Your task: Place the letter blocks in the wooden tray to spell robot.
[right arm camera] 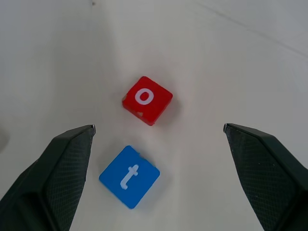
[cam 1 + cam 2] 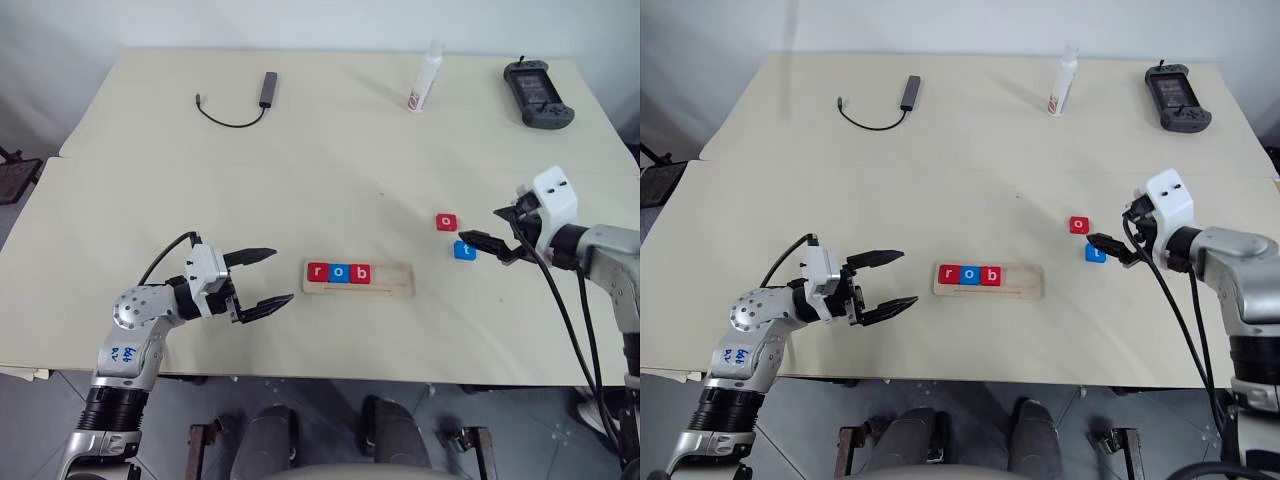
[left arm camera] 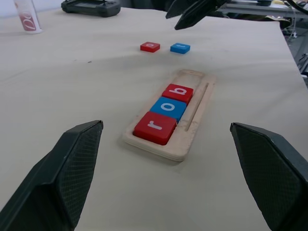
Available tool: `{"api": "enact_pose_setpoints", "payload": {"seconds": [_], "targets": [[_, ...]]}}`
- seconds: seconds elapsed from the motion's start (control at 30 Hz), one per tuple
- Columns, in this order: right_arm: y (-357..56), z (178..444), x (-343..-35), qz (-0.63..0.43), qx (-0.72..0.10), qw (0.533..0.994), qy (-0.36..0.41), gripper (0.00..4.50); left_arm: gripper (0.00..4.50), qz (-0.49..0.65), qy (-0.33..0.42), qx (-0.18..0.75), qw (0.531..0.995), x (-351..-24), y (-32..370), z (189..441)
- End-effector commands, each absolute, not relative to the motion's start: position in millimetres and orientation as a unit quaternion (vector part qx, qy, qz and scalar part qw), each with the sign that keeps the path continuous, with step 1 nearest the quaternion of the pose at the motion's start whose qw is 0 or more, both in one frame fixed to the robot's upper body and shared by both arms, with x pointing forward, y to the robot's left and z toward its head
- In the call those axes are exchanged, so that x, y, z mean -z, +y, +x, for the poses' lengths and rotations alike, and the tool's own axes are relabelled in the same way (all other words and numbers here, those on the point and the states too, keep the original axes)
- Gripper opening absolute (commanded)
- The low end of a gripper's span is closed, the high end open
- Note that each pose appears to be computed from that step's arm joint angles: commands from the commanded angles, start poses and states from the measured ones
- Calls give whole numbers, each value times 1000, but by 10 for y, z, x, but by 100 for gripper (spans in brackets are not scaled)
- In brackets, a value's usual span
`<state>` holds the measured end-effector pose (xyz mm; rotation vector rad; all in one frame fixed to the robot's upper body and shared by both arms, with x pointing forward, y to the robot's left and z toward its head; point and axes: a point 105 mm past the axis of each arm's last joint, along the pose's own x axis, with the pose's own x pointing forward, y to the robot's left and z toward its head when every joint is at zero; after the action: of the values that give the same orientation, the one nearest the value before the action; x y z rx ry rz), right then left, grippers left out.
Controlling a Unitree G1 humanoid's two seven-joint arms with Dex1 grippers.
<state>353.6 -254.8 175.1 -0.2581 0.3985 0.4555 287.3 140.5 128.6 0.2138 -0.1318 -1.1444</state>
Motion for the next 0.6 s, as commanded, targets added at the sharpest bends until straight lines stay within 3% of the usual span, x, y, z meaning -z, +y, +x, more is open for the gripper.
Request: {"api": "enact_pose_setpoints", "payload": {"seconds": [0.03,0.33,0.6], "targets": [[-2525,3533,-1802,-136,-228,943,202,447,450,113,-82,540,830,-1353,1374,2809],[-2372,3560,-1876,-119,-240,942,202,447,450,112,-79,534,834,-1341,1394,2783],[-2228,3785,-1652,-69,-165,958,224,447,450,113,-83,533,834,-1355,1382,2792]]}}
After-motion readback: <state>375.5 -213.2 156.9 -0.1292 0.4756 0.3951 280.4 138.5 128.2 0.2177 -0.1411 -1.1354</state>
